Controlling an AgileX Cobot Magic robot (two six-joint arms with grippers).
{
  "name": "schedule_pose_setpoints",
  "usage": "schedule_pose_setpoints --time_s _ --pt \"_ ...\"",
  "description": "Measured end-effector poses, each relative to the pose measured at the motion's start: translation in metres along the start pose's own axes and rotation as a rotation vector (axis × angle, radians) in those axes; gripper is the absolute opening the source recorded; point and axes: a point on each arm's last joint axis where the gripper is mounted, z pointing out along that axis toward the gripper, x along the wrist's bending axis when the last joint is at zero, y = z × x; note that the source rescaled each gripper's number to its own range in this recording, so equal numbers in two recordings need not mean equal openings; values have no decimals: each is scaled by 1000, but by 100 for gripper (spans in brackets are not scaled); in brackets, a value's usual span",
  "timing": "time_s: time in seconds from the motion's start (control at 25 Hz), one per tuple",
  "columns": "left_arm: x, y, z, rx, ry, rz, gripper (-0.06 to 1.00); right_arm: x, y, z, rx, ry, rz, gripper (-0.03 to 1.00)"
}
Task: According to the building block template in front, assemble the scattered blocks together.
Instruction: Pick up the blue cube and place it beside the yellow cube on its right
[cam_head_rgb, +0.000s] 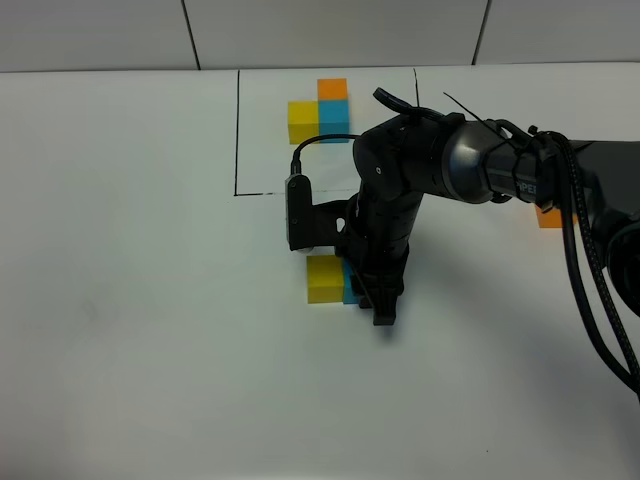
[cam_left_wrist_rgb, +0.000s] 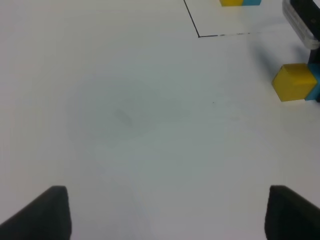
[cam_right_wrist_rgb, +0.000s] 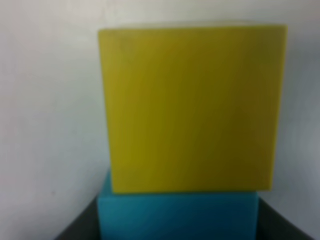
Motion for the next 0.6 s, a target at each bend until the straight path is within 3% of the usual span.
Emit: schedule_pose_setpoints --time_s 0.2,0.28,0.6 --pt "0 0 0 0 0 0 79 0 0 0 0 0 0 3" --pt "0 0 0 0 0 0 79 -1 0 0 -3 -7 1 11" --pt "0 0 0 0 0 0 79 -5 -2 -2 20 -51 90 80"
